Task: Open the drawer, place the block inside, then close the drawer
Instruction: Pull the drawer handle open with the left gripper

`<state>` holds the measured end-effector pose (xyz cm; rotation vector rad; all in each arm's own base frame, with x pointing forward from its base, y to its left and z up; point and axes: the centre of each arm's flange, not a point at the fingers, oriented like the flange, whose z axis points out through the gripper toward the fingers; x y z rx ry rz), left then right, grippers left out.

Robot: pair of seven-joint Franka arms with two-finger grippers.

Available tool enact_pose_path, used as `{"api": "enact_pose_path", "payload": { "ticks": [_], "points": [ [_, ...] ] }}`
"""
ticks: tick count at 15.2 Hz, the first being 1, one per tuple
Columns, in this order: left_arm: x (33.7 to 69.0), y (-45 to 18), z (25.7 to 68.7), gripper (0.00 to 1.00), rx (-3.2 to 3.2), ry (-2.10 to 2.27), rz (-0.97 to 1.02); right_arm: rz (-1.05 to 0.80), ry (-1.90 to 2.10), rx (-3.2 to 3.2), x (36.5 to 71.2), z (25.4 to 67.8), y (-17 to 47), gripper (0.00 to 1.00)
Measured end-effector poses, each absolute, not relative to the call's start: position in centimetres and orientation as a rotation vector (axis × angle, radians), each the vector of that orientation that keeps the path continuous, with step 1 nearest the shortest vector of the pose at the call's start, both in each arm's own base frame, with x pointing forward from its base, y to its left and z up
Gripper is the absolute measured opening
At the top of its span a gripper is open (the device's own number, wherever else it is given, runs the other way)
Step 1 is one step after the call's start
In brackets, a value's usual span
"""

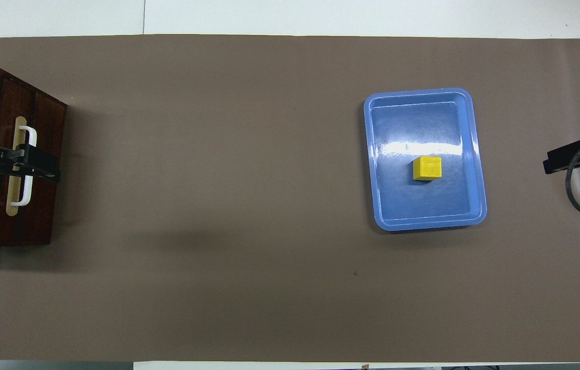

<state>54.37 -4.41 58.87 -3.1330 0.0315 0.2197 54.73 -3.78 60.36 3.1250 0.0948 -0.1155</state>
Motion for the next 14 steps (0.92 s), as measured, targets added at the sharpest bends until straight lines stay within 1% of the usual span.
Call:
{"api": "enact_pose_path", "payload": {
  "ticks": [8, 9, 10, 12, 14],
  "points": [
    [54.4, -4.5, 58.9, 1.00, -3.133, 0.029, 0.215, -0.107, 0.094, 3.125, 54.8, 60.4, -3.8, 1.00],
    [54.6, -4.5, 58.7, 1.00, -3.135, 0.024, 0.195, -0.102, 0.094, 3.123, 54.8, 60.5, -3.8, 1.00],
    [55.0, -4.5, 58.3, 1.00, -3.133, 0.023, 0.131, -0.097, 0.093, 3.119, 54.8, 60.6, -3.9, 1.00],
    [55.6, -4.1, 55.3, 1.00, -3.033, 0.065, -0.001, -0.086, 0.091, 3.116, 54.8, 60.8, -4.0, 1.00],
    [55.7, -4.0, 51.1, 1.00, -2.963, 0.124, -0.057, -0.082, 0.090, 3.115, 54.7, 61.0, -4.0, 1.00]
  ]
}}
